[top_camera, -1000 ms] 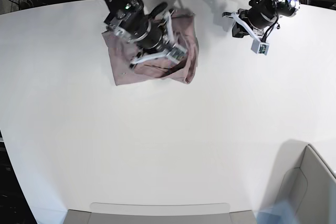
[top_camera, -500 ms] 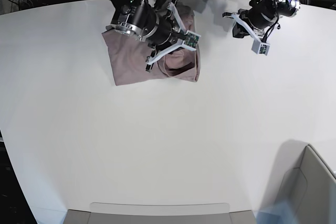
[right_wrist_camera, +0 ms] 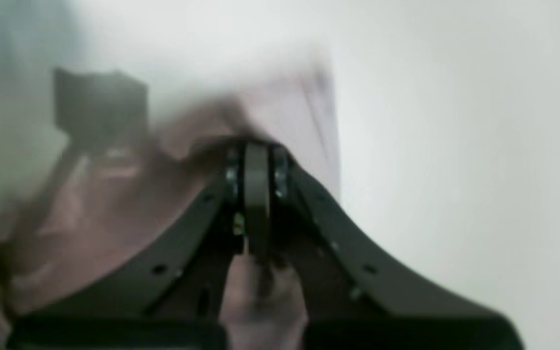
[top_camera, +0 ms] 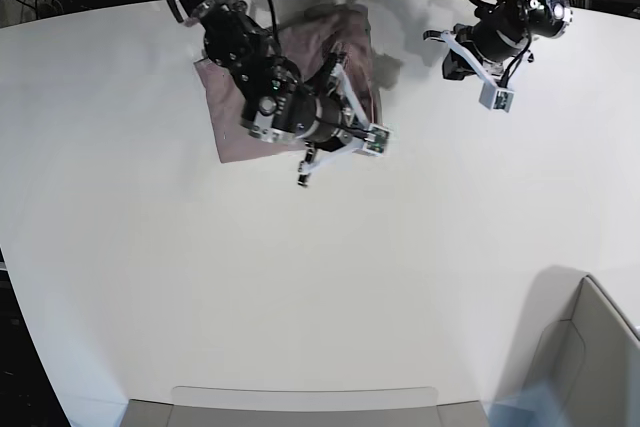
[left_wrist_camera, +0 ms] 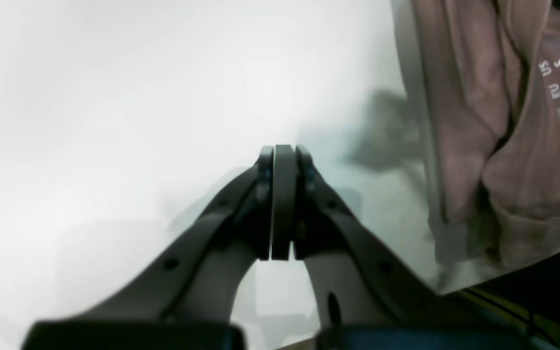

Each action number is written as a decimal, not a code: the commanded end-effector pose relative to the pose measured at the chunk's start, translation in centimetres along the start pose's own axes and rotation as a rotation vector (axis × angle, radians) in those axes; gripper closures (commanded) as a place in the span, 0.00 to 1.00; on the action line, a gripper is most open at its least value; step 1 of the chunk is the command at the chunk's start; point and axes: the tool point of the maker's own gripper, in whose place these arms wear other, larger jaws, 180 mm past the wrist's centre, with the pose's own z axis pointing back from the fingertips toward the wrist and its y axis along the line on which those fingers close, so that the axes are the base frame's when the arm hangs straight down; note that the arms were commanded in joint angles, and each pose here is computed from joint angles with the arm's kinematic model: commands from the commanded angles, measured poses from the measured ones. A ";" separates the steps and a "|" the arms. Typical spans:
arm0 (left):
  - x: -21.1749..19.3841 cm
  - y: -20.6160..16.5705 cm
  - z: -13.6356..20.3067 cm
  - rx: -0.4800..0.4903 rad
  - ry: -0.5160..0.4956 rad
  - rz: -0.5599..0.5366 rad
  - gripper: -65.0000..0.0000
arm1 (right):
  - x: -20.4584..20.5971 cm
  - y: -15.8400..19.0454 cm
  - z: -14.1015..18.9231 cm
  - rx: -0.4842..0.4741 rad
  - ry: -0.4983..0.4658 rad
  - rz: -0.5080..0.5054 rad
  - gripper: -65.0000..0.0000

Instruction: Fold the T-shirt properly

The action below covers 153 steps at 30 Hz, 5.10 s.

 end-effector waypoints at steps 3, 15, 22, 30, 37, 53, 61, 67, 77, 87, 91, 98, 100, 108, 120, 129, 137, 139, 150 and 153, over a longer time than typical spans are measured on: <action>0.9 -0.1 0.3 -0.004 -0.032 -0.013 1.00 | 3.3 -4.1 0.0 -0.057 -0.123 -0.050 0.99; 1.4 -0.3 0.5 -0.005 -0.050 -0.022 1.00 | 3.3 -7.0 4.1 -0.190 -0.187 -0.102 0.99; 5.6 -6.2 0.6 -0.138 -0.167 -0.166 1.00 | -6.8 -13.4 9.7 -0.415 -0.046 -0.259 0.99; 5.0 -16.9 -0.9 -0.415 -0.135 -0.349 1.00 | -18.1 -13.6 15.4 -0.539 0.194 -0.343 0.99; 0.9 -20.6 -1.8 -0.498 -0.011 -0.529 1.00 | -23.4 -9.3 15.0 -0.449 0.323 -0.378 0.99; 9.5 -6.2 -5.0 0.092 -0.077 -0.414 1.00 | -12.4 2.6 8.6 -0.032 0.056 -0.193 0.99; 10.1 -8.7 -4.9 0.030 -0.185 -0.364 1.00 | -15.4 0.0 10.7 -0.141 0.102 -0.284 0.99; 13.1 -10.7 -5.4 -0.018 -0.320 -0.332 1.00 | -19.5 -1.1 13.1 -0.229 0.162 -0.406 0.99; 13.3 -9.6 -12.0 -0.021 -0.239 -0.252 1.00 | -23.5 -0.1 15.2 -0.273 0.241 -0.503 0.99; 13.8 5.7 -13.4 0.225 -0.231 -0.053 1.00 | -24.4 0.2 15.8 -0.283 0.260 -0.525 0.99; 15.4 8.1 -12.0 0.273 -0.243 -0.096 1.00 | -24.2 0.3 15.6 -0.277 0.257 -0.522 0.99; 17.3 7.3 -9.8 0.275 -0.326 -0.134 1.00 | -23.8 0.4 15.3 -0.277 0.241 -0.533 0.99; 18.0 6.1 -8.3 0.266 -0.378 -0.163 1.00 | -23.5 0.3 15.5 -0.282 0.235 -0.525 0.99; 16.8 0.3 -1.0 0.223 -0.531 -0.280 1.00 | -23.5 3.3 16.2 -0.215 0.245 -0.518 0.99; 1.8 2.0 4.0 0.318 -0.282 -0.141 1.00 | -27.3 15.3 20.6 0.141 0.362 -0.648 0.99; -11.2 1.5 6.3 0.322 0.042 -0.051 1.00 | -29.3 22.8 23.4 0.317 0.494 -0.590 0.99; -24.4 3.8 3.9 0.350 0.356 0.126 1.00 | -34.9 26.0 20.4 0.447 0.706 -0.311 0.99; -26.9 4.6 1.9 0.351 0.416 0.179 1.00 | -36.3 26.7 18.9 0.496 0.741 -0.272 0.99; -31.7 5.9 -5.8 0.355 0.461 0.335 1.00 | -41.0 27.9 12.4 0.639 0.792 -0.150 0.99; -31.0 6.2 -7.5 0.356 0.434 0.351 1.00 | -42.2 28.0 10.6 0.667 0.829 -0.155 0.99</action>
